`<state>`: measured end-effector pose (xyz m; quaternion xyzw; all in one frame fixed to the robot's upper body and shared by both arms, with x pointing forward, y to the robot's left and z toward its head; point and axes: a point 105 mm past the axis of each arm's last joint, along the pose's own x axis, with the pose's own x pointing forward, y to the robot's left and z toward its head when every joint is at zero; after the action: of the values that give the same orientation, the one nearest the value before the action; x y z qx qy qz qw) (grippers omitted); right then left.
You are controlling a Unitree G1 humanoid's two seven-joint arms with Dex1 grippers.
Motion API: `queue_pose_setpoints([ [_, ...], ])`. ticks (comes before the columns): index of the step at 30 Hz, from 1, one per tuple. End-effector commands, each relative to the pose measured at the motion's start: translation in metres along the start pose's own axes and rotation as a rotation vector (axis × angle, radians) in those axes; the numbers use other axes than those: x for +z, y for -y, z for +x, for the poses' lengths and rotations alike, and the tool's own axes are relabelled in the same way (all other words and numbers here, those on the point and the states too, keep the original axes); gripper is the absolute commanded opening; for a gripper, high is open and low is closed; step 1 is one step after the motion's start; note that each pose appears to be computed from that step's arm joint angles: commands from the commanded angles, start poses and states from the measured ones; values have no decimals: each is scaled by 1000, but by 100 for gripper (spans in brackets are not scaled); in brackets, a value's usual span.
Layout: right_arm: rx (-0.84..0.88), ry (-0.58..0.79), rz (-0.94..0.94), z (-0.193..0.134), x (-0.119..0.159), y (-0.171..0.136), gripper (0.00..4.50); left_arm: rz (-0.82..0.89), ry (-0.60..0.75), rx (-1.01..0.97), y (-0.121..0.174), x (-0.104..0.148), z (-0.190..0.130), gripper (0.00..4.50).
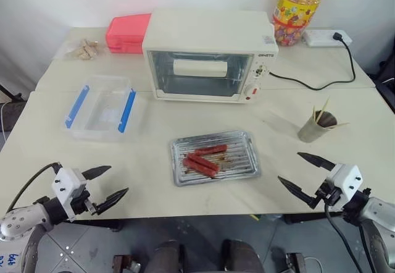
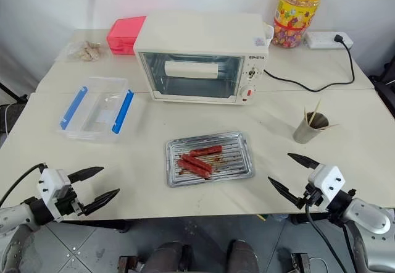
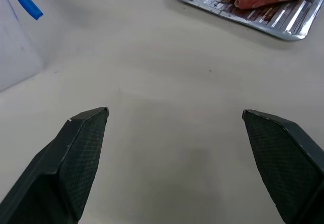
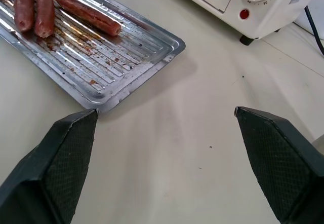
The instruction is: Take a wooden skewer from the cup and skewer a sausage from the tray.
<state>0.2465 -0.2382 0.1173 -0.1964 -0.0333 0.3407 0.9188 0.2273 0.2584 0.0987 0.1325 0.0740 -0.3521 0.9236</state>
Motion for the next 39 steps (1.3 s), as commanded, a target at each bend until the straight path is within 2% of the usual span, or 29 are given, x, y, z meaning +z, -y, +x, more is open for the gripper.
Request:
queue_pose_setpoints([
  [1, -4, 50, -28, 3, 14, 0, 450, 22, 43, 19, -7, 10, 3, 449],
  [4, -13, 53, -32, 0, 17, 1, 450, -44, 130, -1, -12, 29, 13, 449],
  [6, -97, 49, -45, -14, 24, 12, 450, -40, 237, -160, 0, 59, 29, 449],
  [9, -270, -33, -56, -60, 23, 29, 450, 83, 277, -399, 28, 89, 59, 449],
  [13, -398, -140, -57, -103, 14, 31, 450, 62, 312, -557, 49, 103, 71, 449],
  [18, -506, -232, -38, -139, 0, 34, 450, 53, 353, -634, 63, 114, 84, 449],
  [23, -455, -221, -38, -136, 10, 47, 450, 39, 369, -615, 60, 116, 92, 449],
  [28, -311, -235, -19, -121, 45, 94, 450, -4, 415, -578, 57, 122, 99, 449],
  [33, -153, -361, -3, -90, 67, 124, 450, -16, 410, -574, 62, 119, 103, 449],
  [39, -107, -485, -39, -61, 69, 151, 450, -41, 401, -576, 69, 117, 103, 449],
])
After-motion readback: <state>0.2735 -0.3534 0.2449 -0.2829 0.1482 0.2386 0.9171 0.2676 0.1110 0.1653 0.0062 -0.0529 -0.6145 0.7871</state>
